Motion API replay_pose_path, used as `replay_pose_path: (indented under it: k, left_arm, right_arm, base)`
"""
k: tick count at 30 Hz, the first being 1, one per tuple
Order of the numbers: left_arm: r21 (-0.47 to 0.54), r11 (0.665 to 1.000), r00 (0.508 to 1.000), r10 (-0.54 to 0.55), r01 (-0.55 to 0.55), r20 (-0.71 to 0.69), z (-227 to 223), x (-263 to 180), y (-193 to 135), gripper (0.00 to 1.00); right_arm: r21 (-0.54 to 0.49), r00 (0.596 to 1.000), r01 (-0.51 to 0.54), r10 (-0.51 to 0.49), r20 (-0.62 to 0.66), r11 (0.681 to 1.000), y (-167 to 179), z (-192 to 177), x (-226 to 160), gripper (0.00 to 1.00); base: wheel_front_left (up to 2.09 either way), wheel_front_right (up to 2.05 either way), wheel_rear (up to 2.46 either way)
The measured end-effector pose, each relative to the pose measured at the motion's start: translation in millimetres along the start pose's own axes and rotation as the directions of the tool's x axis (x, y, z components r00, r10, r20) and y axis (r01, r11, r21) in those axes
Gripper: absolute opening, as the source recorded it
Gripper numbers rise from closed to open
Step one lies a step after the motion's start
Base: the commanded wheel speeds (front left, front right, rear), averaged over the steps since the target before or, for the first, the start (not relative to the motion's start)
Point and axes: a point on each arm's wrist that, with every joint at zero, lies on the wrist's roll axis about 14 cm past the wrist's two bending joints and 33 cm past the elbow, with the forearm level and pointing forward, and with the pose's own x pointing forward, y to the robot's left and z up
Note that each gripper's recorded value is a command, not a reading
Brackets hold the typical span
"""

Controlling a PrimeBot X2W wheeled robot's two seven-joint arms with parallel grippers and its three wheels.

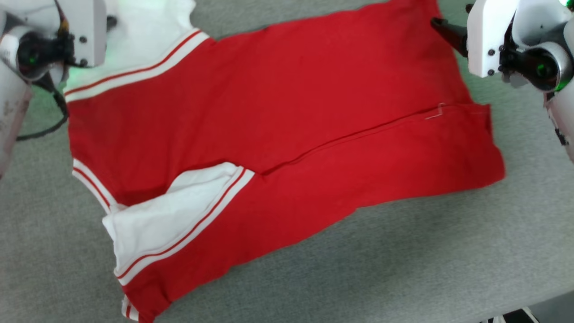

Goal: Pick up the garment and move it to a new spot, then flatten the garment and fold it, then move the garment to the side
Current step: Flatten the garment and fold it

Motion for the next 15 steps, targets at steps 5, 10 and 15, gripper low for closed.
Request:
replay_pose_path:
  k: [5,10,15]
  left_arm:
    - [0.009,1.000,1.000,-0.010,0.010,0.012,2.0,6.8,4.0,0.00]
    - [0.016,1.000,1.000,-0.015,0.014,0.020,2.2,12.3,8.5,0.00]
    - [0.015,1.000,0.999,-0.021,0.021,0.033,2.2,15.3,10.7,0.00]
  right_arm:
    - [0.013,0.999,-0.003,0.003,-0.032,1.000,4.1,-1.0,24.1,1.00]
    - [0.021,0.999,0.009,-0.008,-0.043,1.000,0.6,-1.8,39.9,1.00]
    - [0.033,0.999,-0.012,0.013,-0.038,0.999,6.0,1.6,48.9,0.16]
  base:
    - [0.00,0.00,0.00]
    - [0.00,0.00,0.00]
    - [0.00,0.00,0.00]
